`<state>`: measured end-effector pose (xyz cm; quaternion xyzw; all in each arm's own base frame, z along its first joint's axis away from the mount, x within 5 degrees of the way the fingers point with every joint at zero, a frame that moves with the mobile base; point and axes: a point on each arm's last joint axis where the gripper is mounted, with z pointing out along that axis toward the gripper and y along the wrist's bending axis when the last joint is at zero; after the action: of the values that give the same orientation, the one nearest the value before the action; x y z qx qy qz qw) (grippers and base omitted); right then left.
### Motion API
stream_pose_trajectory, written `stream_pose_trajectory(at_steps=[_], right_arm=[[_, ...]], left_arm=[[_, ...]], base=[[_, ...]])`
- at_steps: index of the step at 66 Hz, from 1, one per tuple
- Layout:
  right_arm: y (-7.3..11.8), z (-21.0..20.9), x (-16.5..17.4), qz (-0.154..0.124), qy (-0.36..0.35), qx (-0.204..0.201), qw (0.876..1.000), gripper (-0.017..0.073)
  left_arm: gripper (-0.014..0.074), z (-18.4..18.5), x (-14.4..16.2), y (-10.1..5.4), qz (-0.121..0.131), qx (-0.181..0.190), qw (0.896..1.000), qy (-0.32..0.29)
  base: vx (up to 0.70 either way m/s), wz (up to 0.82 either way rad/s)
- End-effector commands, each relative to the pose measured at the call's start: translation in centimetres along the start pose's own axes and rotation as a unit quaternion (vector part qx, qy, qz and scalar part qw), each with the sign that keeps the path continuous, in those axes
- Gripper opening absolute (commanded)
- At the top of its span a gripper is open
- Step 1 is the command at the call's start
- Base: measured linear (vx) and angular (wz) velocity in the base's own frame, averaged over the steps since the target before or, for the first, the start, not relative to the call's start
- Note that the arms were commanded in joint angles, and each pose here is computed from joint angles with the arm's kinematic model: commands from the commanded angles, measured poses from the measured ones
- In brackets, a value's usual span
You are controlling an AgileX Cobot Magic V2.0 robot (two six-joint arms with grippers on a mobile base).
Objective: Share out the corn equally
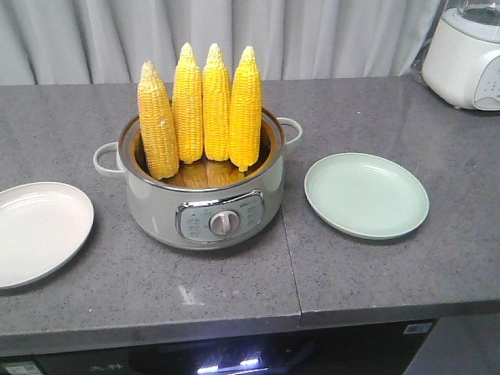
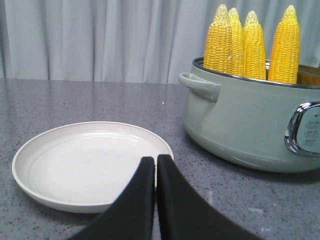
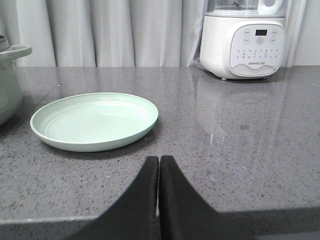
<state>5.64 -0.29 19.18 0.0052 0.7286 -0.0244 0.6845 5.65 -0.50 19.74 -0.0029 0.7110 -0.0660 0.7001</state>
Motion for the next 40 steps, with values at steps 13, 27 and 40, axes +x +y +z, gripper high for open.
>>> stream_pose_trajectory(at_steps=[13,27,40], right_arm=[[0.08,0.02,-0.21,-0.006,-0.032,-0.004,0.999,-0.0009],[0.08,0.02,-0.21,-0.006,-0.032,-0.004,0.999,-0.0009],[0.08,0.02,-0.21,-0.006,-0.032,-0.004,0.999,-0.0009]], left_arm=[[-0.0006,-0.07,0.26,0.01,-0.004,0.004,0.999,-0.032],[-0.0006,-0.07,0.26,0.01,-0.004,0.004,0.999,-0.032],[-0.0006,-0.07,0.26,0.01,-0.004,0.004,0.999,-0.032]], base=[[0.09,-0.02],[0.06,-0.01],[0.02,0.0]])
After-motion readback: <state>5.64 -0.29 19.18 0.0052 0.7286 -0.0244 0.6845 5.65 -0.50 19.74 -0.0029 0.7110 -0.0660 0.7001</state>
